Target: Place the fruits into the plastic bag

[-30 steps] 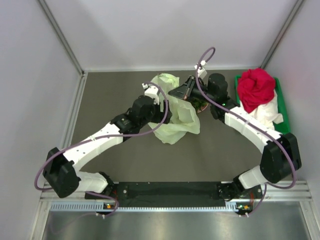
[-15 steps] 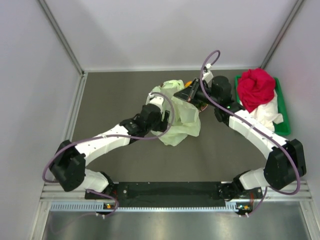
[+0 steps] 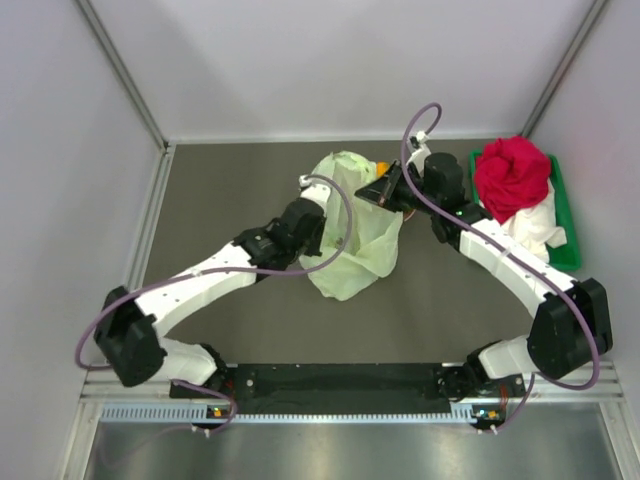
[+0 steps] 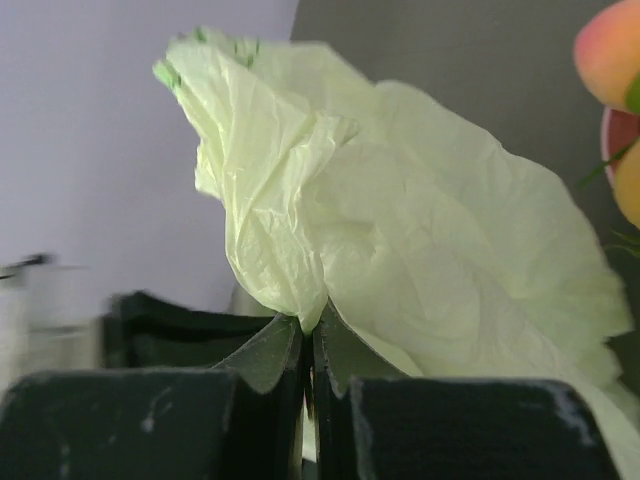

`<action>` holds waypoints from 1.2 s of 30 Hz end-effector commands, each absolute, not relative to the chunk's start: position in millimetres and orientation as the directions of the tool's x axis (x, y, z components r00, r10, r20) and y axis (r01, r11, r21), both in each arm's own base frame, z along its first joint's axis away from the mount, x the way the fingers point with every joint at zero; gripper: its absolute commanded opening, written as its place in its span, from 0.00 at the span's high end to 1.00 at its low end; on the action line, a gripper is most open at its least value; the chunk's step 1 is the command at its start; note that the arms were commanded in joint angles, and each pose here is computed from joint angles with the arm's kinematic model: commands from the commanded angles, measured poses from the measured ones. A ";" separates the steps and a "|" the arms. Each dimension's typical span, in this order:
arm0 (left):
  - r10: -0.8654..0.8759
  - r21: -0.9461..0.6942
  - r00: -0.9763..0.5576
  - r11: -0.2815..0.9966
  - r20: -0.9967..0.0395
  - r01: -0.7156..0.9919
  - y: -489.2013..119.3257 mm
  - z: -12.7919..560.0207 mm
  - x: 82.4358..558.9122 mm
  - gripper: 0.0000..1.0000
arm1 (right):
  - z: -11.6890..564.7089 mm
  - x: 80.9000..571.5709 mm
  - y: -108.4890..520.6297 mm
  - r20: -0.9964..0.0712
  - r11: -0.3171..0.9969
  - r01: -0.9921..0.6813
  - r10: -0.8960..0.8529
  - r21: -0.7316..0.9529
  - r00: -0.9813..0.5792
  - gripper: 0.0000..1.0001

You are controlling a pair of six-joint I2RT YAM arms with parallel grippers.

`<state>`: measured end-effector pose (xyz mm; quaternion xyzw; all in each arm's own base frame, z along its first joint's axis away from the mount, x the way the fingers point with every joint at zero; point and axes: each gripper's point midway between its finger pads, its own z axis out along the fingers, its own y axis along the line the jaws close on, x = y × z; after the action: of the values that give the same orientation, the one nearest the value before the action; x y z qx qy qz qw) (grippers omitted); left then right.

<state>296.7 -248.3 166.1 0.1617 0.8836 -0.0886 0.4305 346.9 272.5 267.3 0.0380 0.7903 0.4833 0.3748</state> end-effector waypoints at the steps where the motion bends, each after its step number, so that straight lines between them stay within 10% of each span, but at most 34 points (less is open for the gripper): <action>1: 0.025 -0.149 -0.407 0.909 -0.913 0.390 -245.8 277.0 299.5 0.88 | 275.9 360.3 250.3 -0.575 0.582 -0.257 0.465 0.771 -0.673 1.00; 16: -0.416 -0.492 -0.266 0.773 -0.870 0.401 -196.0 373.2 302.1 0.91 | 172.9 349.6 200.7 -0.567 0.826 -0.042 0.348 0.562 -0.747 1.00; 24: -0.481 -0.651 -0.439 0.551 -0.759 0.521 -204.7 350.9 304.9 1.00 | 155.6 339.9 188.9 -0.604 0.878 -0.101 0.234 0.467 -0.762 0.99; 30: -0.239 -0.570 -0.578 0.653 -0.780 0.499 -211.2 274.9 314.5 1.00 | 214.0 309.5 205.9 -0.689 0.786 -0.345 0.136 0.513 -0.712 0.35; 36: -0.171 -0.527 -0.585 0.675 -0.793 0.517 -213.1 265.6 324.8 1.00 | 299.2 277.7 169.9 -0.860 0.828 -0.439 0.097 0.349 -0.501 0.31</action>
<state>321.3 -205.7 237.9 0.0540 0.8216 -0.3801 0.4215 292.6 187.2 223.8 -0.0478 0.8741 0.2885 0.3879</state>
